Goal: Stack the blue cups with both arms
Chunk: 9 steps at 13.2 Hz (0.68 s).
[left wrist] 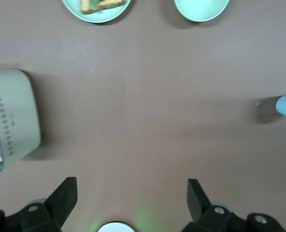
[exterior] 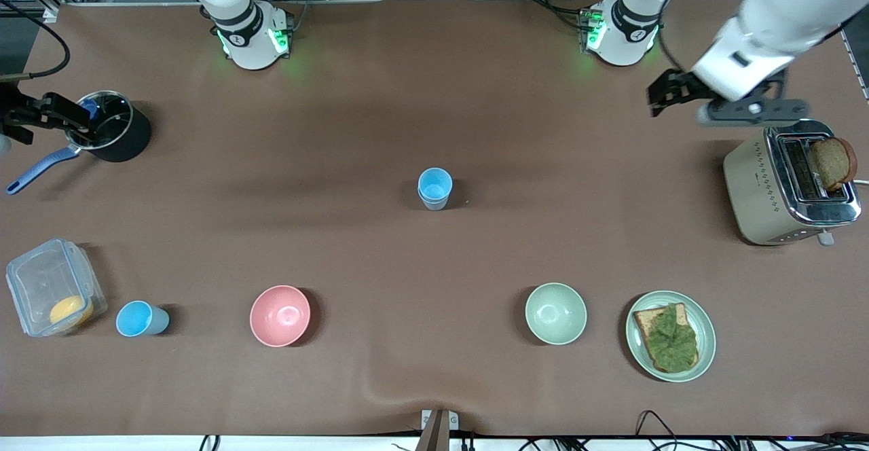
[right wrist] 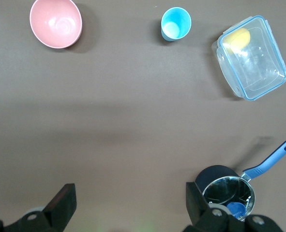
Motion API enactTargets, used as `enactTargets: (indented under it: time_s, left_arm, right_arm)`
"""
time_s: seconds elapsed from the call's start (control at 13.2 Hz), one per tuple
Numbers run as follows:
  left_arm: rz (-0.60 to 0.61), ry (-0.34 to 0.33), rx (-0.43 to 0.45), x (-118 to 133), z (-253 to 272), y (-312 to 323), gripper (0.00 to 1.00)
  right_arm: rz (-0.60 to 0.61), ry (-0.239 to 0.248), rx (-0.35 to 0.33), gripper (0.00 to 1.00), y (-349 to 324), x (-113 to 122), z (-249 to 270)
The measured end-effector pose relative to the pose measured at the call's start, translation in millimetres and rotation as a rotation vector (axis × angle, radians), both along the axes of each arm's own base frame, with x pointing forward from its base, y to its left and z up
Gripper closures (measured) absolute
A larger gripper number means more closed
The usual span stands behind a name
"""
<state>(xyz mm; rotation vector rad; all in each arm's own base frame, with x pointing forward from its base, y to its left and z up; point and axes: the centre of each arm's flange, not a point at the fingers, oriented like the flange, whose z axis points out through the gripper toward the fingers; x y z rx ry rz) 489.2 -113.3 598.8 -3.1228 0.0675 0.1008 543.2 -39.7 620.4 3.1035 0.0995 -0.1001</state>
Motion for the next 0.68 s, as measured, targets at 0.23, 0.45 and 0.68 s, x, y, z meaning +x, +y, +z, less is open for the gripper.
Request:
enactTargets:
  time_s: [0.23, 0.45, 0.68]
  left_arm:
    - [-0.039, -0.006, -0.008, -5.1, 14.4, 36.1, 0.0]
    - [-0.021, -0.002, -0.01, -10.1, 21.3, 55.7, 0.0]
    - [-0.002, 0.009, -0.011, -10.7, 20.8, 65.5, 0.0]
  right_arm:
    - [0.0, 0.0, 0.0, 0.0, 0.0, 0.0, 0.0]
    - [0.0, 0.0, 0.0, 0.0, 0.0, 0.0, 0.0]
    - [0.0, 0.0, 0.0, 0.0, 0.0, 0.0, 0.0]
